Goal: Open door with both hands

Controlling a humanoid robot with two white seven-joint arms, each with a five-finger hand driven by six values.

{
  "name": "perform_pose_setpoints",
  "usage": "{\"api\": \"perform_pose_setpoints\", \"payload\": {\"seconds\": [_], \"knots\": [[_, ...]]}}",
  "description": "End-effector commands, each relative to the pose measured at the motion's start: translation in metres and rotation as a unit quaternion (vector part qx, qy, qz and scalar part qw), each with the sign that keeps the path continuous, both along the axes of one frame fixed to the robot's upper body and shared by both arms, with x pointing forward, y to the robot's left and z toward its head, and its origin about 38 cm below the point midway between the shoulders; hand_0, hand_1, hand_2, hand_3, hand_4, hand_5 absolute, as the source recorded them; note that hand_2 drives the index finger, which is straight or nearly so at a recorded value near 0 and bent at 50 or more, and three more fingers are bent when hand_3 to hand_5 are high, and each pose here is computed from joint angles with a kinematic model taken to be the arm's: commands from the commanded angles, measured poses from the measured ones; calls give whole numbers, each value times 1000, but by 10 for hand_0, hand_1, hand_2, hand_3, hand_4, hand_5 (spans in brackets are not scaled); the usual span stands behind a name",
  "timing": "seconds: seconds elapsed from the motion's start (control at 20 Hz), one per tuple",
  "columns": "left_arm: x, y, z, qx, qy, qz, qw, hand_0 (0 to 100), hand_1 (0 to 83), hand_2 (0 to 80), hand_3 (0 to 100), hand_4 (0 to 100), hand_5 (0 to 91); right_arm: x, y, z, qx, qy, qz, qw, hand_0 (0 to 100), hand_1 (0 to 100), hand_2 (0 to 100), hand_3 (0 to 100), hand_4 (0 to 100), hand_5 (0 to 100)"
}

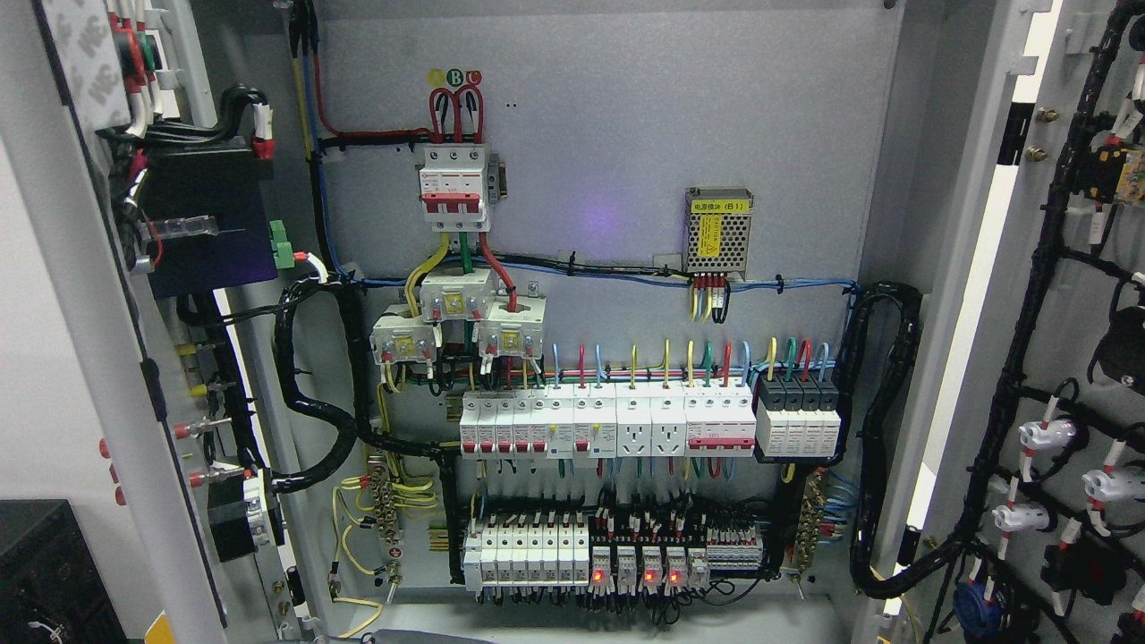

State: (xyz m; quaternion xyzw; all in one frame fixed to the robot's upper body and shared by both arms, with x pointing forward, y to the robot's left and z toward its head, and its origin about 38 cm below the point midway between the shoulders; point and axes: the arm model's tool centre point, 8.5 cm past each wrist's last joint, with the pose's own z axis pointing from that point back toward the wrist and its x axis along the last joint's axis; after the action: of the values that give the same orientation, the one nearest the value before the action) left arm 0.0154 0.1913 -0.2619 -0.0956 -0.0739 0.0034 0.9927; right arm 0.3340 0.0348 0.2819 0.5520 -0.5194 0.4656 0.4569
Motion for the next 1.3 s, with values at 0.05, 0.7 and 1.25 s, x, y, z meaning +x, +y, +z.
{"api": "perform_pose_setpoints", "payload": {"seconds": [0.05,0.7,1.25], "knots": [[1,2,0,3,-6,0,1000,120,556,0,0,0,0,-6,13,0,2,5,14,1000,71,138,0,0,0,0],[1,2,0,3,-5,1,1000,120,556,0,0,0,0,-16,29,10,17,5,34,999,71,138,0,0,0,0],[1,2,0,3,-6,1,1000,120,556,0,0,0,0,-20,35,12,10,3,44,999,71,137,0,0,0,0]]}}
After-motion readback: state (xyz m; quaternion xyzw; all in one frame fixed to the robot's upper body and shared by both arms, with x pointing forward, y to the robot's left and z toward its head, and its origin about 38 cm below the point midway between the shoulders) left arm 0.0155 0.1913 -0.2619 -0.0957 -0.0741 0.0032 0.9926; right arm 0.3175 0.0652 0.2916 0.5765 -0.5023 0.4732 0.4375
